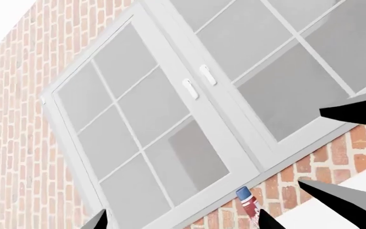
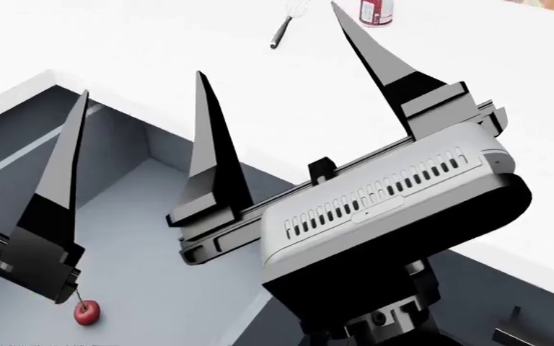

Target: Close the left drawer.

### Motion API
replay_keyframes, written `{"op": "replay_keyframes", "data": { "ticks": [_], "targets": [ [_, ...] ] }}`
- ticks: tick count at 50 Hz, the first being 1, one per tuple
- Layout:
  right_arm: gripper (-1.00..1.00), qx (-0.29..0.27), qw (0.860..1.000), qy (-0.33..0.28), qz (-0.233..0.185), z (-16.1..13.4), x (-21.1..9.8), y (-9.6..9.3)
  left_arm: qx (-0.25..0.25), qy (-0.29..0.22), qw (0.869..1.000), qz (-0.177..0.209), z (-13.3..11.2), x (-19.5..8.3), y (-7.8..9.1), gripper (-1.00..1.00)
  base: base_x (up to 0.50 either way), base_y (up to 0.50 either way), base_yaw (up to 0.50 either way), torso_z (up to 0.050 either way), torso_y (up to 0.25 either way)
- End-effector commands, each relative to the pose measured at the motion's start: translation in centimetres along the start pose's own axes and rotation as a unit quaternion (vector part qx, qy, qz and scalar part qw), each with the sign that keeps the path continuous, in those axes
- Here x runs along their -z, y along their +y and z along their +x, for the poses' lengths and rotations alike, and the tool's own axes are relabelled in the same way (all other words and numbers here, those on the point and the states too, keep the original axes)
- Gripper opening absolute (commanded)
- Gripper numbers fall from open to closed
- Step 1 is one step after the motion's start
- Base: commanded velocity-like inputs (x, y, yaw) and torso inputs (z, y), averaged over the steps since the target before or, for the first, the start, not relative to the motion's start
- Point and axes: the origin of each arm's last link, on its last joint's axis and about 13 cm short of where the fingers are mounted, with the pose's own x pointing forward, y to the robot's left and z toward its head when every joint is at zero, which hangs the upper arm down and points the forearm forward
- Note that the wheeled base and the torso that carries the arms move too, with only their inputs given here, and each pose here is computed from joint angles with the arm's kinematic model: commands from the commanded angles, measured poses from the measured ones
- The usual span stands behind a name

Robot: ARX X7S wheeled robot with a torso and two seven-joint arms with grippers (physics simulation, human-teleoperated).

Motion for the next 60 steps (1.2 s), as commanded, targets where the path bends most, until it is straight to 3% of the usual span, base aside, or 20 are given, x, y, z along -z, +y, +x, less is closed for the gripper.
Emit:
{"op": "replay_keyframes", "data": {
  "ticks": [1, 60],
  "targets": [
    [1.0, -0.003, 1.0, 0.001, -0.003, 0.06, 0.0, 0.06, -0.002, 0.0, 1.0, -0.001, 0.0, 0.09, 0.05, 1.0, 0.05, 0.03, 0.5, 0.0, 0.0],
    [1.0, -0.008, 1.0, 0.004, -0.002, 0.07, -0.14, 0.28, -0.011, -0.005, 1.0, 0.007, -0.11, 0.01, 0.41, 1.0, 0.05, 0.04, 0.5, 0.0, 0.0]
  ]
}}
